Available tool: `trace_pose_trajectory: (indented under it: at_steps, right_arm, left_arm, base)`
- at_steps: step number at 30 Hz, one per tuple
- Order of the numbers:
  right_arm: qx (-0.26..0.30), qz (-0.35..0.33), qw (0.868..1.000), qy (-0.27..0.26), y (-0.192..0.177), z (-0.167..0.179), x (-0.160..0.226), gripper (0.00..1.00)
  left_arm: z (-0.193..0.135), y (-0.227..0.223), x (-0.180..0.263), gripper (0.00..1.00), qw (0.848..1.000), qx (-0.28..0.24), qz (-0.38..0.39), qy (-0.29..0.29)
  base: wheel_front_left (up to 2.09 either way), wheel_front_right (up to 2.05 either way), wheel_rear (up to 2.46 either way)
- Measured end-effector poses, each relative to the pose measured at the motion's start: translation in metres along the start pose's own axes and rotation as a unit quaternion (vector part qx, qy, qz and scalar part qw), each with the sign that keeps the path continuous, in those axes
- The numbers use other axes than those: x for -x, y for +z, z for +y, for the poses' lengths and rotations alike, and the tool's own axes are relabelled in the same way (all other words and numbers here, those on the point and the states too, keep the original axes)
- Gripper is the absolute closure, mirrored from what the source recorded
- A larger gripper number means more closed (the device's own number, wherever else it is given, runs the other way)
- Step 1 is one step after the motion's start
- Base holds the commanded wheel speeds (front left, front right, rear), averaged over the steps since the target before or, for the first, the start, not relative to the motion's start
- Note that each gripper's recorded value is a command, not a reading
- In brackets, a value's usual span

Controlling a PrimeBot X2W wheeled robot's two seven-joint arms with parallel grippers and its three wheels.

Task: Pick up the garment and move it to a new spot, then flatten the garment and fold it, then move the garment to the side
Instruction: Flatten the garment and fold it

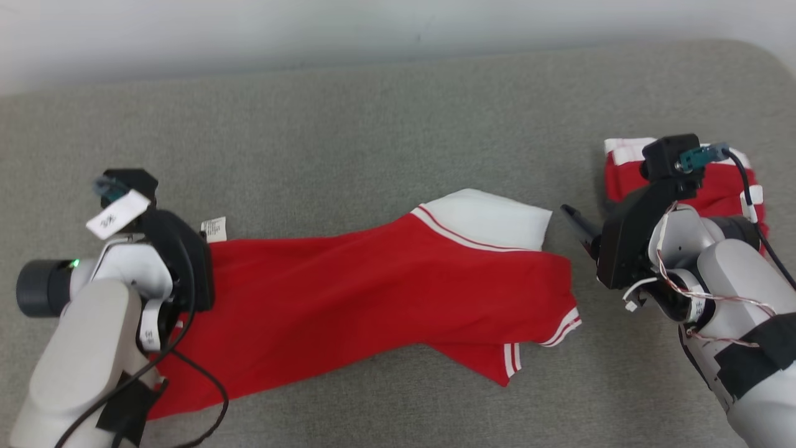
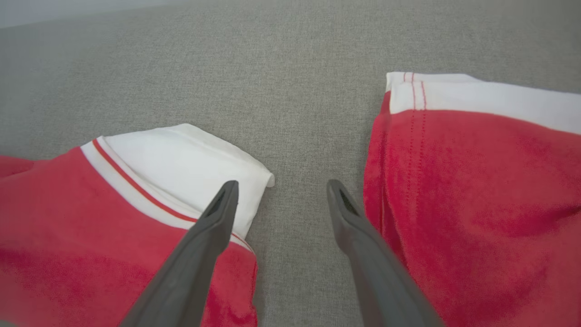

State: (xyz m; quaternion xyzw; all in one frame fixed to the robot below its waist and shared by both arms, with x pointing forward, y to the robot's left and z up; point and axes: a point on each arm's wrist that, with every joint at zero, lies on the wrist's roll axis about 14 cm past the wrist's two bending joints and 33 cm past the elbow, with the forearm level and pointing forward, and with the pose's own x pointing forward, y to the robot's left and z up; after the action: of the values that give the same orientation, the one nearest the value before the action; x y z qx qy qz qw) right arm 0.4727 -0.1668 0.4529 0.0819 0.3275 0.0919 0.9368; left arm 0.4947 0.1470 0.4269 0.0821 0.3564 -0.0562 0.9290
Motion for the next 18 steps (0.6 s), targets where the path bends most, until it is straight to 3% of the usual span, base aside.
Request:
trace_pose_trajectory:
  at_steps: [9, 16, 17, 18]
  right_arm:
    - [0.006, 0.061, 0.998, 0.021, -0.022, 0.015, -0.043, 0.0]
    - [0.004, 0.091, 0.996, 0.022, -0.038, 0.017, -0.051, 0.0]
    - [0.004, 0.091, 0.996, 0.024, -0.038, 0.017, -0.051, 0.0]
    - [0.002, 0.092, 0.995, 0.024, -0.039, 0.017, -0.052, 0.0]
  left_arm:
    - [0.029, -0.035, -0.027, 0.0, 0.996, 0.004, 0.078, 0.042]
    - [0.024, -0.034, -0.028, 0.0, 0.996, 0.02, 0.082, 0.036]
    - [0.022, -0.034, -0.028, 0.04, 0.996, 0.02, 0.083, 0.034]
    - [0.018, -0.034, -0.03, 0.38, 0.996, 0.02, 0.084, 0.03]
  base:
    - [0.0, 0.0, 0.0]
    - [0.0, 0.0, 0.0]
    - [0.0, 0.0, 0.0]
    - [0.0, 0.0, 0.0]
